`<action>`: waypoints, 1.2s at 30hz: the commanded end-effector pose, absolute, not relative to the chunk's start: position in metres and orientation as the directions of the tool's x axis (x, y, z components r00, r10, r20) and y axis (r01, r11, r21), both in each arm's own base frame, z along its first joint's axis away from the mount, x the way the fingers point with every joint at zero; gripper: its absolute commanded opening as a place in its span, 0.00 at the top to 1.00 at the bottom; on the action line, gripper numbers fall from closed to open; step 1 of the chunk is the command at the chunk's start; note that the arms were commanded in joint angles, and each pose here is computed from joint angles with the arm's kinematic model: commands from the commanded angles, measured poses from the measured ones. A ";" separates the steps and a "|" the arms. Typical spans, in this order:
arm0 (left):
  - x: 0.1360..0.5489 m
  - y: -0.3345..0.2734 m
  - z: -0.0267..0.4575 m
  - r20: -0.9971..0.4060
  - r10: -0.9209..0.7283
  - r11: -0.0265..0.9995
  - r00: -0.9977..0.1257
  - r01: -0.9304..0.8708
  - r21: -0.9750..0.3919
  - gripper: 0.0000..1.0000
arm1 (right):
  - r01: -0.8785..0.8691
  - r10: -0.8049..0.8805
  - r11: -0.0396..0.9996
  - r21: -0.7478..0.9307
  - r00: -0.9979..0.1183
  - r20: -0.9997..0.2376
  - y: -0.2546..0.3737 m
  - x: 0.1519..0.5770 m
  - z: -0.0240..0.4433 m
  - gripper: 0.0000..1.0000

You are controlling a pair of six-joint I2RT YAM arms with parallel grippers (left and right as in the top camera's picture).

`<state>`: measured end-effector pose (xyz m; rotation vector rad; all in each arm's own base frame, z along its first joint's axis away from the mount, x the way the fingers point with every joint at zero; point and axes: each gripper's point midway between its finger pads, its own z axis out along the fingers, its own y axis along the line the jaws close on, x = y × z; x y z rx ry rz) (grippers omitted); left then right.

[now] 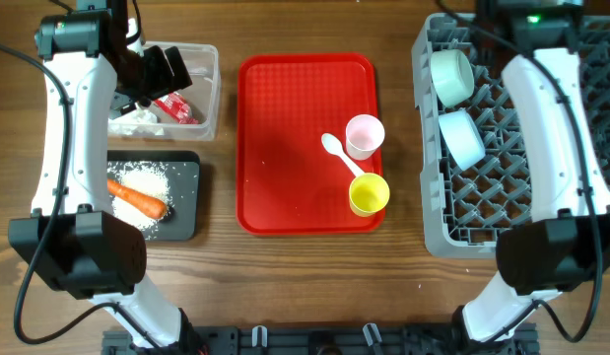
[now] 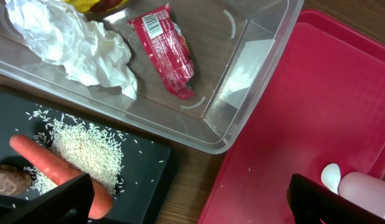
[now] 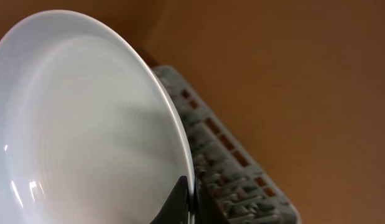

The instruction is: Sort waste into correct bins and load items into the dishwasher rack

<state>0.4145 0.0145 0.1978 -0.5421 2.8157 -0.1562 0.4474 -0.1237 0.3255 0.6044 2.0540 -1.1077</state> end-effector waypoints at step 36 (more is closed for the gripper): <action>0.414 0.017 0.197 -0.237 -0.395 0.917 -0.888 -0.366 -0.158 0.00 | 0.408 -0.012 0.622 -0.669 -0.849 -0.529 -0.154 0.511 0.194 0.55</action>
